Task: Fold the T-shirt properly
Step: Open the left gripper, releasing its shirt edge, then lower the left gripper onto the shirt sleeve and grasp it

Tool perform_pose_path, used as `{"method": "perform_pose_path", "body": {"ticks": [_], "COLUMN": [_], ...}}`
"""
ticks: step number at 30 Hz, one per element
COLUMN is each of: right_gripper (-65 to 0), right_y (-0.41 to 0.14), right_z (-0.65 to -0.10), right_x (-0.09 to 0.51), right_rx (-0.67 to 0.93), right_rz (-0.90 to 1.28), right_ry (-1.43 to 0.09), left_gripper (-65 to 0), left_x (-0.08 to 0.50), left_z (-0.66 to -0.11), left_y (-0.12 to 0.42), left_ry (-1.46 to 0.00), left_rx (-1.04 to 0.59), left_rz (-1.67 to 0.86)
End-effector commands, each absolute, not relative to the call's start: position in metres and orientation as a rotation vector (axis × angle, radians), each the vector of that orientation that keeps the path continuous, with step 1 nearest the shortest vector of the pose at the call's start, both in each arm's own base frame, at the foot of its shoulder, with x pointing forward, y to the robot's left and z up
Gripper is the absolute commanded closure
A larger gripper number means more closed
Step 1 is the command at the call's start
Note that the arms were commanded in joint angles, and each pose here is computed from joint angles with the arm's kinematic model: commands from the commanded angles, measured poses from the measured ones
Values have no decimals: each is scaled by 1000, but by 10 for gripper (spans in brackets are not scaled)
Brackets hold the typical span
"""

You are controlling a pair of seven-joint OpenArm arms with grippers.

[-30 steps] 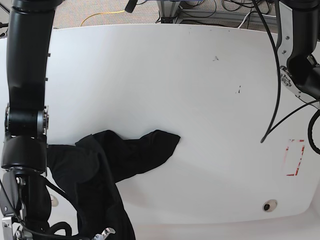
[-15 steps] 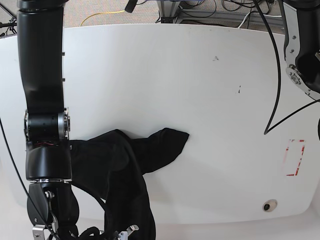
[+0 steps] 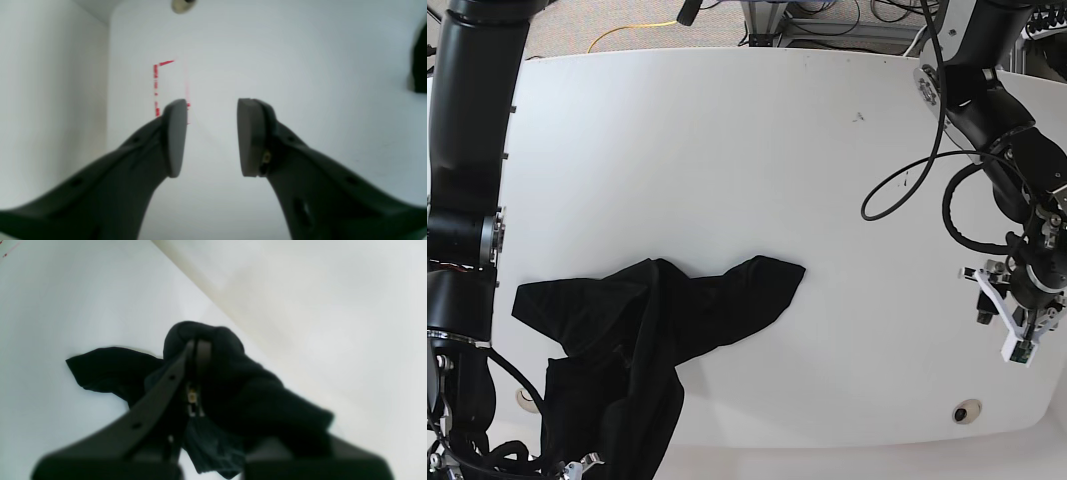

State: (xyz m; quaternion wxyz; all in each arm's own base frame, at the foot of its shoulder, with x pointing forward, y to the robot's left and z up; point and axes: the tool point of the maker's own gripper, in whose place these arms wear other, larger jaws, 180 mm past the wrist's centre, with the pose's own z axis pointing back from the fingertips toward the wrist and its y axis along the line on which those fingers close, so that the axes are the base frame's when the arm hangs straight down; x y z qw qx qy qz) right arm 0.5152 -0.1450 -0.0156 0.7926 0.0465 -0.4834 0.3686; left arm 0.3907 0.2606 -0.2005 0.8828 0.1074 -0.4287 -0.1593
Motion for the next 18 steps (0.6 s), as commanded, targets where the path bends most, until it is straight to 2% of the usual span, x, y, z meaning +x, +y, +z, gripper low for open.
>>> {"method": "perform_pose_path", "body": {"ticks": [1,18], "right_gripper": [0,0], "right_y": [-148,-173], "right_z": [31,40], "right_x": [510,506], "right_rx": [136,119], "right_rz": [783,737], "right_ry": [-1178,-1208], "left_gripper": [-324,-339], "left_x": [396,408], "left_z": [-205,-326], "left_y": [232,63], "left_ry": [-923,-842], "left_rx": [162,-416], "left_rz": [-368,-431]}}
